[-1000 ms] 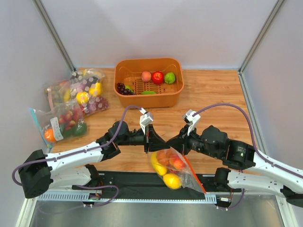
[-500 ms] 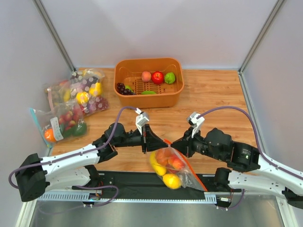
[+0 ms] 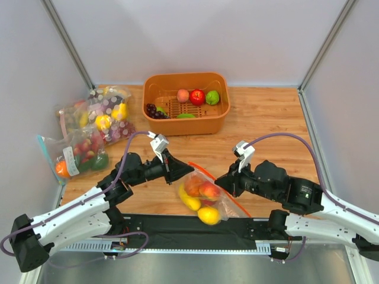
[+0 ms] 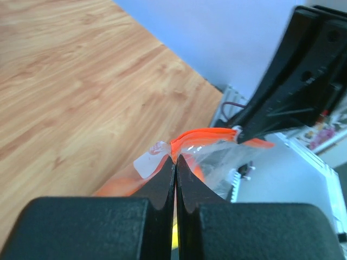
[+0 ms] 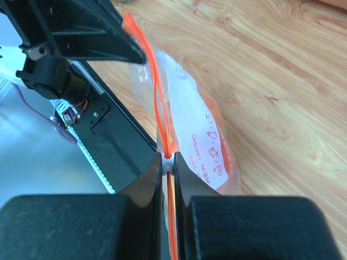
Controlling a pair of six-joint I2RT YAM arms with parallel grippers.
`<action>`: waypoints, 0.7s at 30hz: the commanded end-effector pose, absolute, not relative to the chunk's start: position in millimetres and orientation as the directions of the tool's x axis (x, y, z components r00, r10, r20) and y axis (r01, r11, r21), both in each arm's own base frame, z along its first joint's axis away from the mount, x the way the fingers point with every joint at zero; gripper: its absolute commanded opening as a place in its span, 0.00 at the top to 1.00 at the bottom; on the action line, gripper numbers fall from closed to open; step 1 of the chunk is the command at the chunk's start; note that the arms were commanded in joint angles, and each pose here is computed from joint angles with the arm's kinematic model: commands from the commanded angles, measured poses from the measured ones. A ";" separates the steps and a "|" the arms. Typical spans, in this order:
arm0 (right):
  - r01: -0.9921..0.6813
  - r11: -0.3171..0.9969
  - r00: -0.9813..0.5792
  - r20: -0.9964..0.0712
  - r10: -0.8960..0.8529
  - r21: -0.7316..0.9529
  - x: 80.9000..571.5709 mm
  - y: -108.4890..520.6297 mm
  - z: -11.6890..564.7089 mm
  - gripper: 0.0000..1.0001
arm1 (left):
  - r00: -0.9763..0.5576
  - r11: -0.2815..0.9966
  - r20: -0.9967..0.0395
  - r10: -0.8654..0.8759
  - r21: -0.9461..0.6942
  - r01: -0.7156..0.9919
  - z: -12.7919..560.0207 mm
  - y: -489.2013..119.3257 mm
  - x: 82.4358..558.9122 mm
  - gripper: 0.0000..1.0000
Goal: Open the zip-top bag and remove the fake food
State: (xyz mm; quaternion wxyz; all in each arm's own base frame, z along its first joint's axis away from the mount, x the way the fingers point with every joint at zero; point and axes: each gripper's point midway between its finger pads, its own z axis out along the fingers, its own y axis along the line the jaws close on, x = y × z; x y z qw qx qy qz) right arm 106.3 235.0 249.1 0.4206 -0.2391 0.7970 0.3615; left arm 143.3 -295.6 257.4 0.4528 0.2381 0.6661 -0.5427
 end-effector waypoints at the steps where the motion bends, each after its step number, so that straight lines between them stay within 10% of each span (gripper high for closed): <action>1: -0.677 0.638 -0.534 -0.841 -0.084 0.366 108.3 234.6 247.4 1.00 | -0.434 0.483 -0.884 -0.175 -0.461 0.744 256.5 -274.7 173.0 1.00; 21: -0.668 0.649 -0.556 -0.824 -0.109 0.365 105.1 230.7 237.1 1.00 | -0.440 0.861 -0.862 -0.252 -0.407 0.304 235.4 -168.8 243.5 1.00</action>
